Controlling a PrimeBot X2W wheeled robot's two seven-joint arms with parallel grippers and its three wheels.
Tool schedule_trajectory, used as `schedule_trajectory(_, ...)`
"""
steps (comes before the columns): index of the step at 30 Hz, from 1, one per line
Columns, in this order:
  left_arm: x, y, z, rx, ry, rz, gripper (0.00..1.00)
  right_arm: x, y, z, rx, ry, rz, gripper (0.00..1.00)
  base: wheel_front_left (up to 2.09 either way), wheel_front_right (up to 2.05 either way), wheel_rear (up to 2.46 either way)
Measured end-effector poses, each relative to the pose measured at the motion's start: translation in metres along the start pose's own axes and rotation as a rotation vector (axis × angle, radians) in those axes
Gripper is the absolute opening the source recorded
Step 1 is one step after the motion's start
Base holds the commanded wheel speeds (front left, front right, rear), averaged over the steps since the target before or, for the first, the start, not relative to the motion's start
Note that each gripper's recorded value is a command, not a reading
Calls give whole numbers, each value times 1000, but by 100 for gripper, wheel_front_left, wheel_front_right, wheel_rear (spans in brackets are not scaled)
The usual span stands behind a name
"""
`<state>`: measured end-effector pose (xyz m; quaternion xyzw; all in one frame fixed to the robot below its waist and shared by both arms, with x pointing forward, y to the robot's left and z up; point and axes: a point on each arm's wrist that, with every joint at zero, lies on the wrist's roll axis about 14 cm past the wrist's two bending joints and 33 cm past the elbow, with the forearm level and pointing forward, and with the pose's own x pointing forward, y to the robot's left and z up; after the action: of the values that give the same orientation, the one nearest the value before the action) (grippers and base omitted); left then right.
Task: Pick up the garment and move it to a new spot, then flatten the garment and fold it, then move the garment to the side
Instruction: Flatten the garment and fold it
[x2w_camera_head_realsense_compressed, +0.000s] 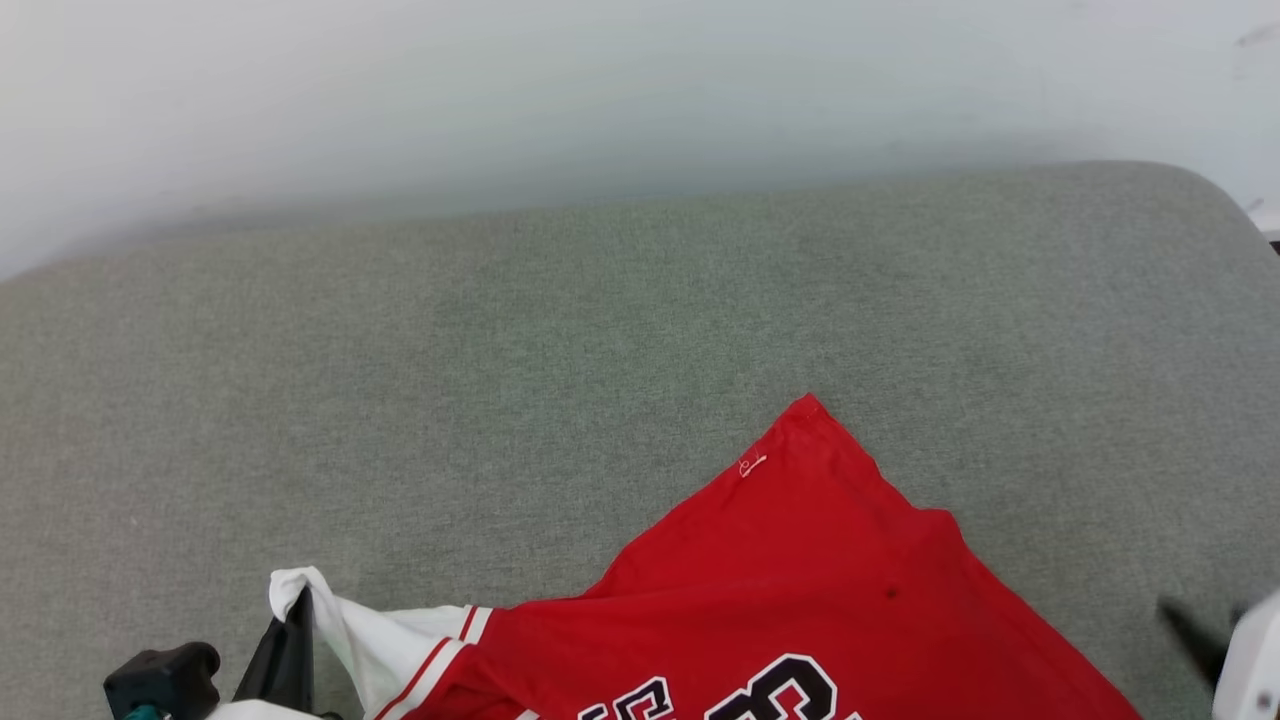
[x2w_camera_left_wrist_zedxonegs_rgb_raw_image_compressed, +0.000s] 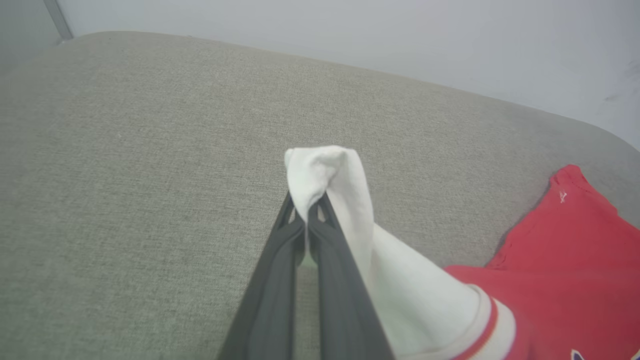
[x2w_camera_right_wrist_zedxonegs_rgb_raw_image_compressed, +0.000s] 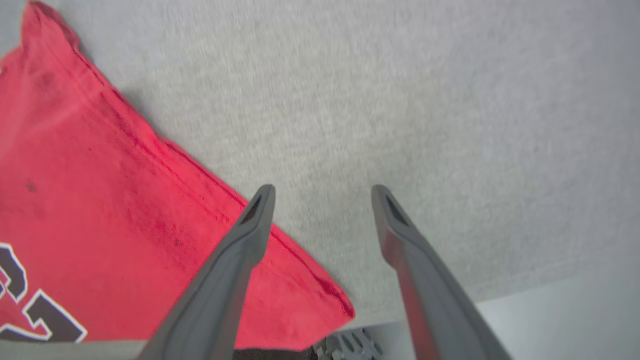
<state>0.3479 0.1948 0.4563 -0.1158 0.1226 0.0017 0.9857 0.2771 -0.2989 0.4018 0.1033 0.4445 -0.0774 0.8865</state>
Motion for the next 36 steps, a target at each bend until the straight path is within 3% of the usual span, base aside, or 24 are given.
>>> schedule_trajectory(5, 9, -4, 4, 6, -2, -12, 0, -3, 22, 98, -16, -384, 34, 100, 0, 0, 0)
schedule_trajectory(10, 23, -11, 10, 9, -19, -38, 0, 16, 71, 145, -65, -467, 150, 100, 0, 0, 0)
schedule_trajectory(15, 37, -18, 13, 15, -32, -59, 0, 51, 127, 152, -208, -286, 248, 100, 0, 0, 0)
schedule_trajectory(21, 50, -18, 10, 5, -35, -61, 0, 85, 182, 126, -400, 20, 309, 100, 0, 0, 0)
schedule_trajectory(26, 55, -12, 1, -8, -24, -37, 0, 113, 209, 89, -517, 240, 326, 100, 0, 0, 0)
schedule_trajectory(31, 56, -5, -9, -10, -2, -18, 0, 129, 215, 72, -543, 333, 332, 100, 0, 0, 0)
schedule_trajectory(32, 56, -4, -9, -10, -2, -16, 0, 130, 216, 71, -548, 343, 337, 46, 0, 0, 0)
schedule_trajectory(33, 57, -4, -9, -11, -2, -15, 0, 130, 217, 70, -547, 352, 341, 13, 0, 0, 0)
schedule_trajectory(34, 57, -4, -10, -10, 0, -15, 0, 130, 217, 69, -545, 357, 345, 0, 0, 0, 0)
schedule_trajectory(36, 58, -4, -11, -10, 1, -16, 0, 130, 218, 68, -547, 361, 350, 0, 0, 0, 0)
